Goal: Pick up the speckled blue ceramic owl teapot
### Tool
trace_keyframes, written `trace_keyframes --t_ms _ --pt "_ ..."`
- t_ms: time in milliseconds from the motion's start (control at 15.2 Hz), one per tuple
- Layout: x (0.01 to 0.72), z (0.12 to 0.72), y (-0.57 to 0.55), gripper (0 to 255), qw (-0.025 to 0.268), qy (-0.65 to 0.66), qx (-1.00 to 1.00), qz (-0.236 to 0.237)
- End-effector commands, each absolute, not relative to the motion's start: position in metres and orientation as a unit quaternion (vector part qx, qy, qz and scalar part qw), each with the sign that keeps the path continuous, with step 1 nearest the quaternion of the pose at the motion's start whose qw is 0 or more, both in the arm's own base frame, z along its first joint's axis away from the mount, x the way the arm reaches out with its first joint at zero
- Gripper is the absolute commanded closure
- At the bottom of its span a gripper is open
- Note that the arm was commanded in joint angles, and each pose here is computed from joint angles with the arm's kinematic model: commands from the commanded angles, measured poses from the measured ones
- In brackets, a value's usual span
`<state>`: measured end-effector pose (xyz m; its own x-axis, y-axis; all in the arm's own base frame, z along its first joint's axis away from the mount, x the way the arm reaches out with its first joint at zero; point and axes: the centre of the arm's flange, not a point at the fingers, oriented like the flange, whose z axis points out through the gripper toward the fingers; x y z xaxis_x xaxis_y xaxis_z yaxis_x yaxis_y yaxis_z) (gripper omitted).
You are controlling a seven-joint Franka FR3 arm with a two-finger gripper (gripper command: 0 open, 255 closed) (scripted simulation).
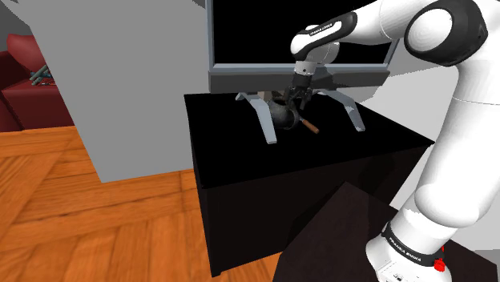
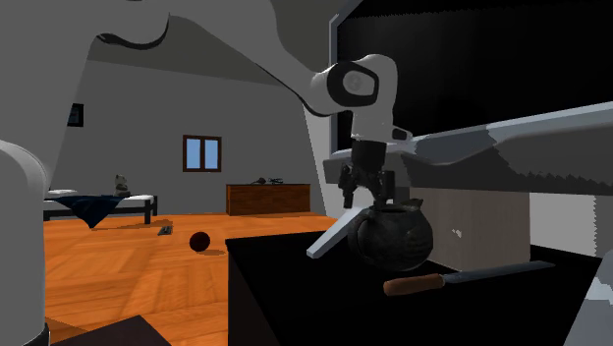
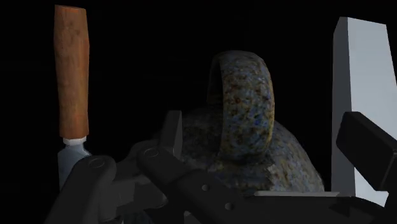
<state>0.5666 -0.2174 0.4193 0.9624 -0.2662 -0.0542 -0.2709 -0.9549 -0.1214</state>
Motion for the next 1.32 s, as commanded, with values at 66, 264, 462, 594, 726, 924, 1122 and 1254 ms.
trace_keyframes --t_ms 66,264,462,594,726,924,1122,1254 --pt "0.567 0.403 -0.219 0 0.064 0.137 -0.988 0.018" --pt "0.567 0.390 -0.219 0 0.064 0.137 -0.988 0.018" --pt "0.567 0.390 -0.218 255 0.064 0.136 -0.988 0.018" --pt "0.563 0.390 -0.216 255 0.064 0.136 -0.988 0.018" --pt "0.563 0.392 -0.216 255 0.064 0.136 -0.988 0.019" --pt "0.562 0.393 -0.216 255 0.064 0.136 -0.988 0.018" --pt "0.567 0.400 -0.219 255 0.064 0.137 -0.988 0.018" --pt "0.567 0.411 -0.219 255 0.064 0.137 -0.988 0.018"
